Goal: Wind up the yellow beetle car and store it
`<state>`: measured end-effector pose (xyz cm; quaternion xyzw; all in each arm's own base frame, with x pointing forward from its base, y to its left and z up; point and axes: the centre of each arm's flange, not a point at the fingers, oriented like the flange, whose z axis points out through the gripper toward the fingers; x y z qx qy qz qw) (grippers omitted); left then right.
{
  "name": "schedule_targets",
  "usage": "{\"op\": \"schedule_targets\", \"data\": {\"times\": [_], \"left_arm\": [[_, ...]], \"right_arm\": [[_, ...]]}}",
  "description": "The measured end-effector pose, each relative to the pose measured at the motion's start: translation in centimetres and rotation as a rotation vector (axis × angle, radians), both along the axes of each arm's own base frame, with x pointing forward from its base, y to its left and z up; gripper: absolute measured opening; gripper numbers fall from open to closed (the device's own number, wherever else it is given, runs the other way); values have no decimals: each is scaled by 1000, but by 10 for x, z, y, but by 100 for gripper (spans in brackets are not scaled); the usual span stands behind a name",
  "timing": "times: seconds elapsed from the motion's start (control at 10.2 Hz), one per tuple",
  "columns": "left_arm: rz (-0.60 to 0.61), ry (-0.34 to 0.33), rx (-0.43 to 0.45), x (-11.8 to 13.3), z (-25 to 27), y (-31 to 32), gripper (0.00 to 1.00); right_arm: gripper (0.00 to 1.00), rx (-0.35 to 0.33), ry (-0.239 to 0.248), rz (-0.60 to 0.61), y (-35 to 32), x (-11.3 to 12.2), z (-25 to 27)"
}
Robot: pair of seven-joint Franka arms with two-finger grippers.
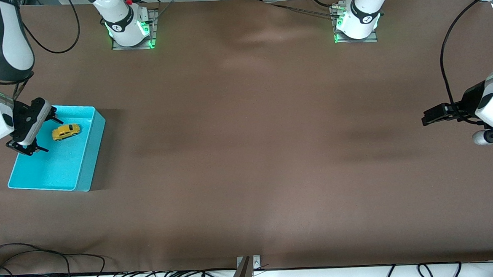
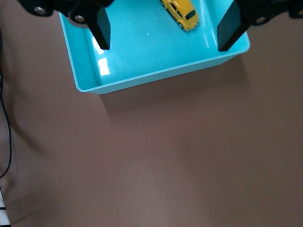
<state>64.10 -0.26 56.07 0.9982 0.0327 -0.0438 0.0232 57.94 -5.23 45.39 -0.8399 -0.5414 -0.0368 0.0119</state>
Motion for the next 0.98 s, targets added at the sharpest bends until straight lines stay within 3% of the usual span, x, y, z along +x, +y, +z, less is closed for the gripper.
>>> {"op": "schedule_targets", "data": {"times": [0.1,0.29,0.59,0.98], "left_arm": [[-14,3,-1,0,-1,4,100],[-16,7,0,-1,0,6,100],[-17,-4,9,-7,13,4,100],[-16,33,5,-6,-2,14,100]], "right_arm": [[100,4,17,-146,10,-6,16],[100,11,3,-360,26,-12,49],[100,38,17,-713,49,-11,77],[100,47,56,-966,89,-16,112]]}}
